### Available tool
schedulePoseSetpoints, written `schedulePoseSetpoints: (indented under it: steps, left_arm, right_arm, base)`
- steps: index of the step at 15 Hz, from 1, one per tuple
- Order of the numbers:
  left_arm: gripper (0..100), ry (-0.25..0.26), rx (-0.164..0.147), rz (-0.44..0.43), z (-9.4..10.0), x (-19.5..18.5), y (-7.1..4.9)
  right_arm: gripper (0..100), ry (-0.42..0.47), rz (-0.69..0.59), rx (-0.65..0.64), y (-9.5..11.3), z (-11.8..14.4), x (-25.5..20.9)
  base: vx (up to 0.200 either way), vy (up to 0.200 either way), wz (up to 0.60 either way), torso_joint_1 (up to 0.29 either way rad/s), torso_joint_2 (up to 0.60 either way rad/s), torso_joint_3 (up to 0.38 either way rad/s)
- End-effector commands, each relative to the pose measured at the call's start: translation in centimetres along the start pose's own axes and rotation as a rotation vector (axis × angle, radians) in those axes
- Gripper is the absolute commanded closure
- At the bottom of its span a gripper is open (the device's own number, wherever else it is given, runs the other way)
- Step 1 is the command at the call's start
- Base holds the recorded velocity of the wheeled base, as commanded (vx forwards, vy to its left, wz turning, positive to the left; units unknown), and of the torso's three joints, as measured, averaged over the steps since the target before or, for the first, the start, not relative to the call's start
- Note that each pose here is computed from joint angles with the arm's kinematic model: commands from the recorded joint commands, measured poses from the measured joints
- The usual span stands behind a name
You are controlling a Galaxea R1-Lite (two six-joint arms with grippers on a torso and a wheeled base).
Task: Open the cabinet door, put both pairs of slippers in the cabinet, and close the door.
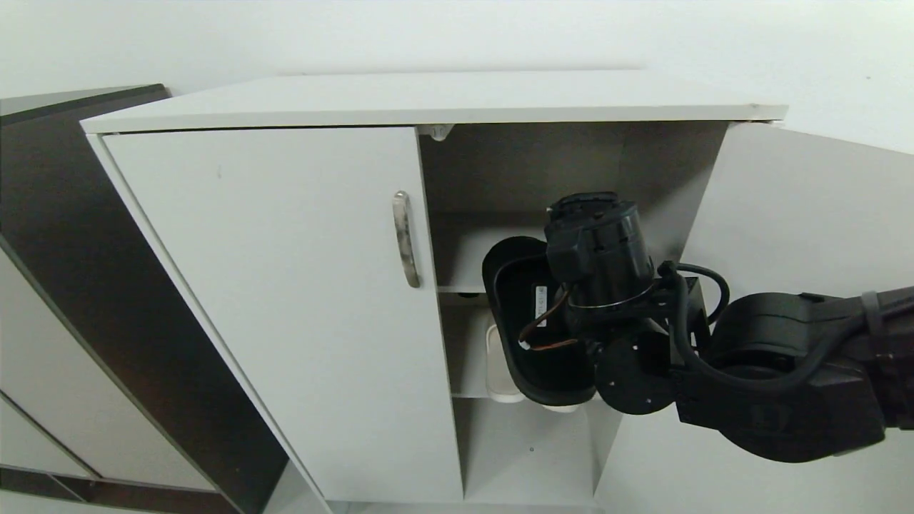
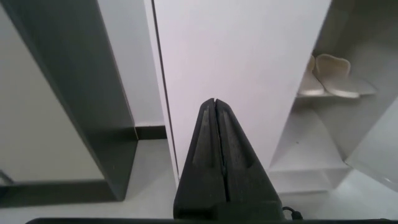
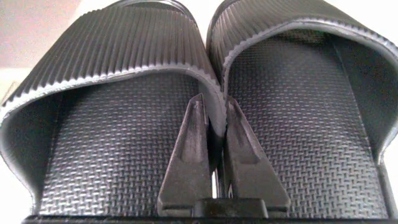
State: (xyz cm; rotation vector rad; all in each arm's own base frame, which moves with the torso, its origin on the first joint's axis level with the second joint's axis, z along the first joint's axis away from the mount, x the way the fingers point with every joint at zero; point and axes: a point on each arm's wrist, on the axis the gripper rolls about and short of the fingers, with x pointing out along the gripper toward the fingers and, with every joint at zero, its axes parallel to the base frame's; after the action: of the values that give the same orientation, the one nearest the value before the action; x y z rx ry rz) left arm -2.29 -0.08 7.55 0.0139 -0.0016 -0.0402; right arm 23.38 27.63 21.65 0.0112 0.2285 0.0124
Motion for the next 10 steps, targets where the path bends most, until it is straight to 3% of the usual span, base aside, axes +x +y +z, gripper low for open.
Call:
schedulePoseSetpoints:
  steps: [1,2,10]
  left_arm:
    - [100,0.001,0.0,0.0,0.0,0.0,0.0]
    - [100,0.001,0.0,0.0,0.0,0.0,0.0]
    - [100,0.001,0.0,0.0,0.0,0.0,0.0]
  right_arm:
    - [100,0.012,-0.001,-0.015,0.7,-0.9,0.7]
    - [100,0.007,0.001,-0.009,0.9,-0.9,1.0]
    - [100,-0.021,-0.059,0.015,1.6,0.4,4.7]
  base:
    - [0.2,0.0,0.0,0.002,0.0,0.002]
    - [0.2,0.0,0.0,-0.002,0.0,0.002]
    - [0.0,0.0,0.0,0.0,0.0,0.0]
